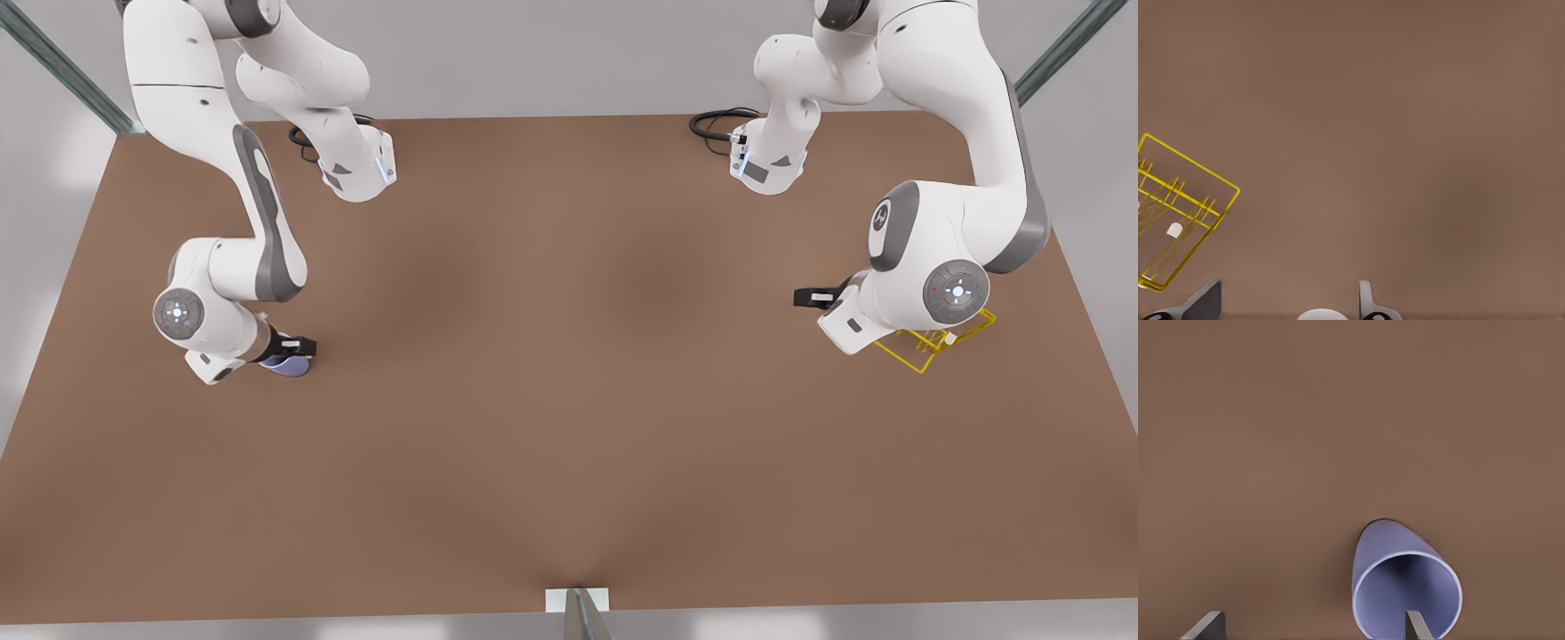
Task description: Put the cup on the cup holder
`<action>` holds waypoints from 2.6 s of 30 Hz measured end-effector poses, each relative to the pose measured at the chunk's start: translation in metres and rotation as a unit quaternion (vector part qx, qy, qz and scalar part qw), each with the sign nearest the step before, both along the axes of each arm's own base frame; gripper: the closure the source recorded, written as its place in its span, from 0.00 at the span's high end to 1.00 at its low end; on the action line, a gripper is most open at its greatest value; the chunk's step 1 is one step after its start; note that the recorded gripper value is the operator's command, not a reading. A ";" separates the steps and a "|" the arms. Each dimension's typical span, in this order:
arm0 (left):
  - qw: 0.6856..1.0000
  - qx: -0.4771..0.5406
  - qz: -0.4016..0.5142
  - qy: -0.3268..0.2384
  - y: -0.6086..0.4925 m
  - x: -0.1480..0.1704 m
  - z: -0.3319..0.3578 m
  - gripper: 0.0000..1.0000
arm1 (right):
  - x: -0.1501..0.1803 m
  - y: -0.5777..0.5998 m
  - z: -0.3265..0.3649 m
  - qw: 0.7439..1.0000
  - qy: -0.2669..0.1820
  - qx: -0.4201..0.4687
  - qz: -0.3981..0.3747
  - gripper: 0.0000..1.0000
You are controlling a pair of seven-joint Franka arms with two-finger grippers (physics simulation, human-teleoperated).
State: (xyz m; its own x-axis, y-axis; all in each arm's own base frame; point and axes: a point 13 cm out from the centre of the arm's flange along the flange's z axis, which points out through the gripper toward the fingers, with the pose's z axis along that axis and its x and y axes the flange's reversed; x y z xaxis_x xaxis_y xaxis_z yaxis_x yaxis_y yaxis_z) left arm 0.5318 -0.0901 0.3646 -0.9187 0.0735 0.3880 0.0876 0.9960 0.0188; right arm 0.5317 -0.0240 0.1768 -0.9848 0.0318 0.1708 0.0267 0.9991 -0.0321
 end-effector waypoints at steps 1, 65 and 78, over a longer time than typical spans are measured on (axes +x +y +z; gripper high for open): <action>1.000 0.000 0.000 0.000 0.000 0.000 0.000 1.00 | -0.004 -0.005 -0.008 1.000 0.001 0.000 -0.005 1.00; 1.000 0.006 -0.011 -0.002 -0.008 -0.008 0.013 1.00 | 0.017 0.764 0.029 0.836 0.090 0.502 -0.201 0.21; 1.000 0.007 -0.011 -0.001 -0.008 -0.007 0.011 1.00 | -0.002 0.798 -0.060 0.815 0.056 0.491 -0.303 0.21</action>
